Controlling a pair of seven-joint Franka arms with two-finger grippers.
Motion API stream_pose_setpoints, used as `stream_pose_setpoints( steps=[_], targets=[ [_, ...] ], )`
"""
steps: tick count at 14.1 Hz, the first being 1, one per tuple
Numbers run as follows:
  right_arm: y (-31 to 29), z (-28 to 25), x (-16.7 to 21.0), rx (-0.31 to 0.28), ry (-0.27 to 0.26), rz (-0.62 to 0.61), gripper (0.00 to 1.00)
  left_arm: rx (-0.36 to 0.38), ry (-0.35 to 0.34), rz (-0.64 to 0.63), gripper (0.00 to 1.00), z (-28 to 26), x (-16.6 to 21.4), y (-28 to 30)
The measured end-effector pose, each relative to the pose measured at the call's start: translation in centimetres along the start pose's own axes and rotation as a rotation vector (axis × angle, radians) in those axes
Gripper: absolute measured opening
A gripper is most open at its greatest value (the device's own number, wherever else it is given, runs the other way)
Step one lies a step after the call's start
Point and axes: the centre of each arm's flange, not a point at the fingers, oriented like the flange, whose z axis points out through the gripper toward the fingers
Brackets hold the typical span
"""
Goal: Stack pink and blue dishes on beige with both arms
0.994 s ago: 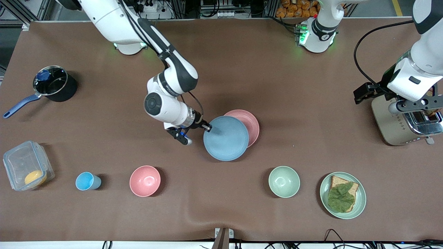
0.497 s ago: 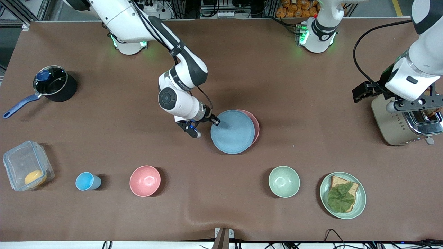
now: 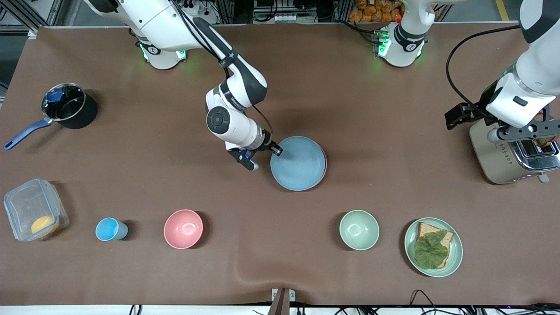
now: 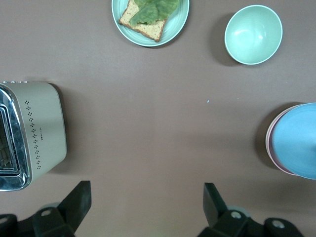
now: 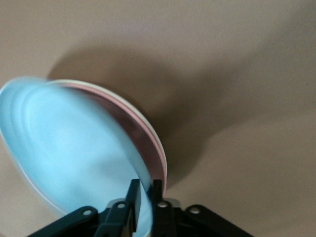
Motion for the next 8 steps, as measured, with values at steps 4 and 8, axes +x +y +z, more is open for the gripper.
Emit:
stream_pose_setpoints(
  steps=[4, 8],
  targets=[
    [-0.1, -4.2, 3.5, 0.013, 0.035, 0.012, 0.61, 0.0, 0.0, 0.0, 1.0, 0.0, 0.0, 0.0],
    [2.8, -14.4, 10.7, -0.126, 0.078, -0.129, 1.0, 0.0, 0.001, 0.0, 1.0, 0.0, 0.0, 0.0]
  ],
)
